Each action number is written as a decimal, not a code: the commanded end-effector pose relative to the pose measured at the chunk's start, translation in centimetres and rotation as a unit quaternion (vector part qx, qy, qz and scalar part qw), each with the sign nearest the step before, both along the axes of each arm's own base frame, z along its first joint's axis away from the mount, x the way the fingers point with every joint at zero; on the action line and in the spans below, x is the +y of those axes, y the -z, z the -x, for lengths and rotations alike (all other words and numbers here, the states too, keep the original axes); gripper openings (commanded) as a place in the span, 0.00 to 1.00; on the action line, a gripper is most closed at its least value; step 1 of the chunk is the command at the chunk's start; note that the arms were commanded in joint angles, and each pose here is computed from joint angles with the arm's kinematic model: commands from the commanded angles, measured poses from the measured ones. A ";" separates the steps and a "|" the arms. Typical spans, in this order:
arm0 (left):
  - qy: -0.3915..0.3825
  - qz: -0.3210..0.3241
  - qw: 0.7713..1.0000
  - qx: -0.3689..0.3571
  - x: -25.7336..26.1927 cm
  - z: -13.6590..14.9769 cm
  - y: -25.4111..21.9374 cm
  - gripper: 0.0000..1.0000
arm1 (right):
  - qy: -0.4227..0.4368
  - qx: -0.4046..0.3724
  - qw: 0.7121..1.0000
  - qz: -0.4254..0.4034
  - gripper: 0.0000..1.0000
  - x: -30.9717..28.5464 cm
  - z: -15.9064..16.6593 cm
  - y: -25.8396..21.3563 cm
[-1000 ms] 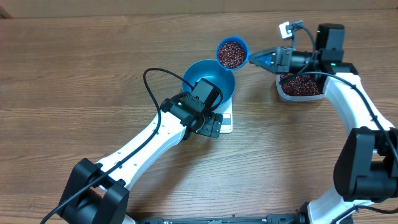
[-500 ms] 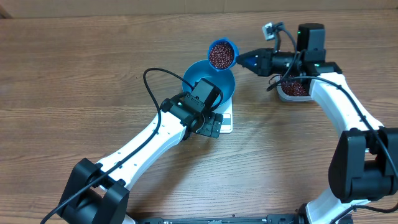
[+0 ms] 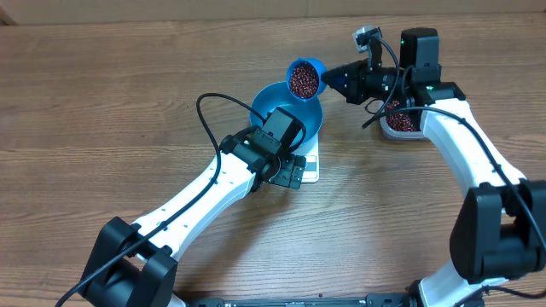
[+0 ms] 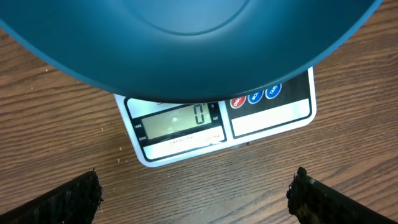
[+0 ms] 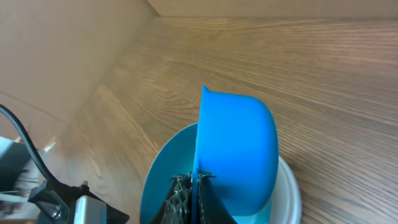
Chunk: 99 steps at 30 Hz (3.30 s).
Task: Scoop item into bowl and weigh 150g on scale
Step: 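Carry the filled scoop left over the teal bowl, then tip the blue scoop to pour beans into the teal bowl, then move the empty blue scoop right back to the bean tub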
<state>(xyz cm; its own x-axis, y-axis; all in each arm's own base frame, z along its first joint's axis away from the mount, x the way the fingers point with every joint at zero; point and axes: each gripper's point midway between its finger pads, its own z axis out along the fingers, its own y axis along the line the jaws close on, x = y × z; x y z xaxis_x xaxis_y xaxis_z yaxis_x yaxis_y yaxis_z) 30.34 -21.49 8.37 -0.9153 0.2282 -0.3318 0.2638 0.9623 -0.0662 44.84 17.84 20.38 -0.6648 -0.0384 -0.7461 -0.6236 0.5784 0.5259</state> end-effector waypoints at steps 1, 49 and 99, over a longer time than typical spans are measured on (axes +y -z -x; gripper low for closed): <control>-0.006 -0.007 1.000 0.000 0.4 -0.1 0.3 1.00 | -0.004 -0.091 0.995 0.033 0.04 0.3 0.2 -4.5; -0.006 -0.007 1.000 0.000 0.4 -0.1 0.3 0.99 | -0.034 -0.338 0.900 0.272 0.04 2.9 0.7 -7.5; -0.006 -0.007 1.000 0.000 0.4 -0.1 0.3 0.99 | 0.292 0.046 0.937 0.188 0.06 -13.8 0.1 -1.5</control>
